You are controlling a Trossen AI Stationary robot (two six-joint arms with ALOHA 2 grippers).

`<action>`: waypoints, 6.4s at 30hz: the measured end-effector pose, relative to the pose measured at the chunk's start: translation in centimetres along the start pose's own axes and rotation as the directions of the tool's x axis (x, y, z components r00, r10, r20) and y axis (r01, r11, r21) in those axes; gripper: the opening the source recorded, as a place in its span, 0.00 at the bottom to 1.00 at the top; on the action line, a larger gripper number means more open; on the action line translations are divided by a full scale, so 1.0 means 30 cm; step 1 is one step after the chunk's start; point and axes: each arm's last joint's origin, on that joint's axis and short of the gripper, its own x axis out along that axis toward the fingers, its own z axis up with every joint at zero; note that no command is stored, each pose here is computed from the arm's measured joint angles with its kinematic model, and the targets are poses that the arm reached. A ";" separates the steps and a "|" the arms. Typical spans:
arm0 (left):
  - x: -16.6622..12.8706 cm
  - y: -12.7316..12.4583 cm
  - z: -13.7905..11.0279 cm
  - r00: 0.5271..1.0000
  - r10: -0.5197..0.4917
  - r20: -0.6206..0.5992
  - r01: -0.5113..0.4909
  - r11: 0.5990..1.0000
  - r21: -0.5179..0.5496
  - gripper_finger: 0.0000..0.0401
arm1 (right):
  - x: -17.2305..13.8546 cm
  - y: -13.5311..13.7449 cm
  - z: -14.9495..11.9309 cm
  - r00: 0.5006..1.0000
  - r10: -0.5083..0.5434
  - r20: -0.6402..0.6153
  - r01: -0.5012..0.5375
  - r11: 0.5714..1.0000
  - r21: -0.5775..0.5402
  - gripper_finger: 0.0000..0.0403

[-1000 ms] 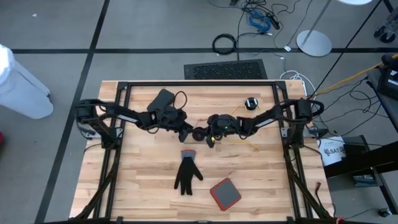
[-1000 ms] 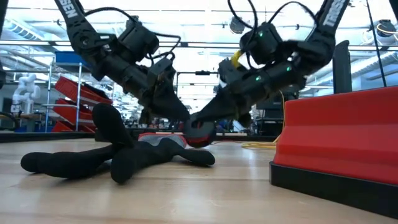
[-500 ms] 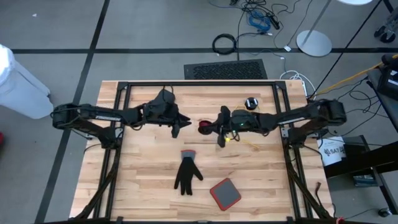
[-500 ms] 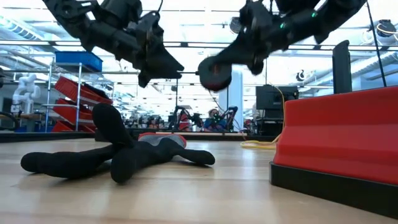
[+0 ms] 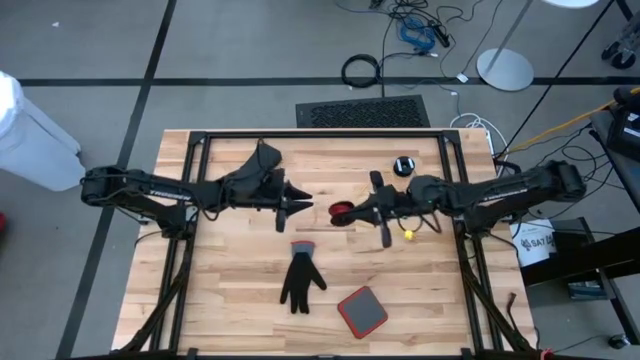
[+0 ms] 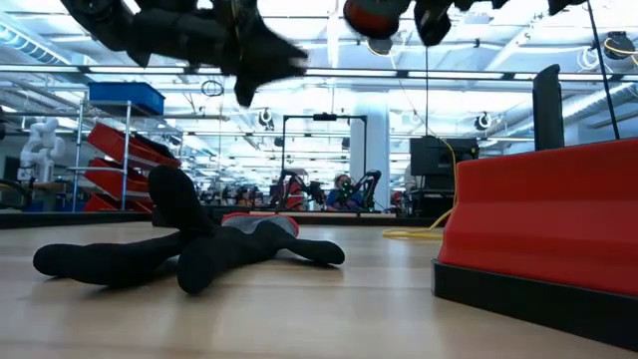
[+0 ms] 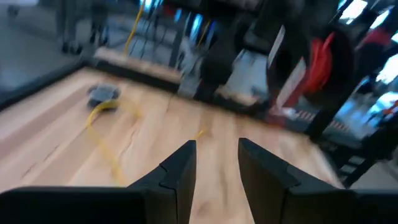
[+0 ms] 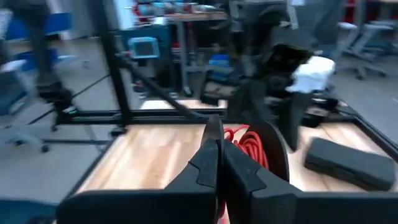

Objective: Coil cords
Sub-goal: Uncoil the red wire from the black spool

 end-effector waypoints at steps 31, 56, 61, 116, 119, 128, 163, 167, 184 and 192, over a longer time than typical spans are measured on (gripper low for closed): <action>0.147 -0.158 -0.043 0.985 -0.053 0.163 0.036 0.994 0.102 0.31 | 0.022 0.086 -0.067 0.981 0.119 -0.151 -0.141 0.980 -0.143 0.00; 0.204 -0.179 -0.031 0.998 -0.005 0.057 -0.005 0.986 0.167 0.31 | 0.054 0.075 -0.129 0.965 0.022 -0.260 -0.086 0.968 -0.237 0.00; 0.204 -0.182 -0.033 0.998 -0.031 0.047 0.023 0.986 0.168 0.31 | 0.054 0.075 -0.129 0.965 0.021 -0.261 -0.087 0.966 -0.243 0.00; 0.278 -0.192 -0.008 0.999 0.044 -0.024 -0.038 0.977 0.209 0.30 | 0.057 0.074 -0.119 0.973 0.016 -0.232 -0.079 0.961 -0.266 0.00; 0.278 -0.189 -0.006 0.999 0.047 -0.021 -0.042 0.977 0.209 0.26 | 0.057 0.074 -0.119 0.973 0.013 -0.232 -0.076 0.961 -0.267 0.00; 0.279 -0.186 -0.006 0.999 0.028 -0.027 -0.021 0.973 0.228 0.09 | 0.057 0.073 -0.119 0.973 0.011 -0.232 -0.075 0.961 -0.267 0.00; 0.215 -0.158 0.108 0.981 0.158 0.111 -0.189 0.906 0.379 0.00 | -0.033 0.096 -0.039 0.955 -0.280 -0.097 0.237 0.919 -0.317 0.29; 0.175 -0.169 0.162 0.968 0.176 0.176 -0.231 0.903 0.364 0.00 | -0.063 0.112 -0.023 0.945 -0.317 -0.077 0.285 0.917 -0.278 0.30; 0.137 -0.214 0.250 0.910 0.078 0.408 -0.222 0.922 0.318 0.00 | 0.179 0.124 -0.196 0.901 -0.384 0.201 0.432 0.838 -0.334 0.27; 0.134 -0.237 0.252 0.899 0.037 0.436 -0.189 0.931 0.312 0.00 | 0.246 0.105 -0.265 0.836 -0.390 0.386 0.511 0.810 -0.288 0.26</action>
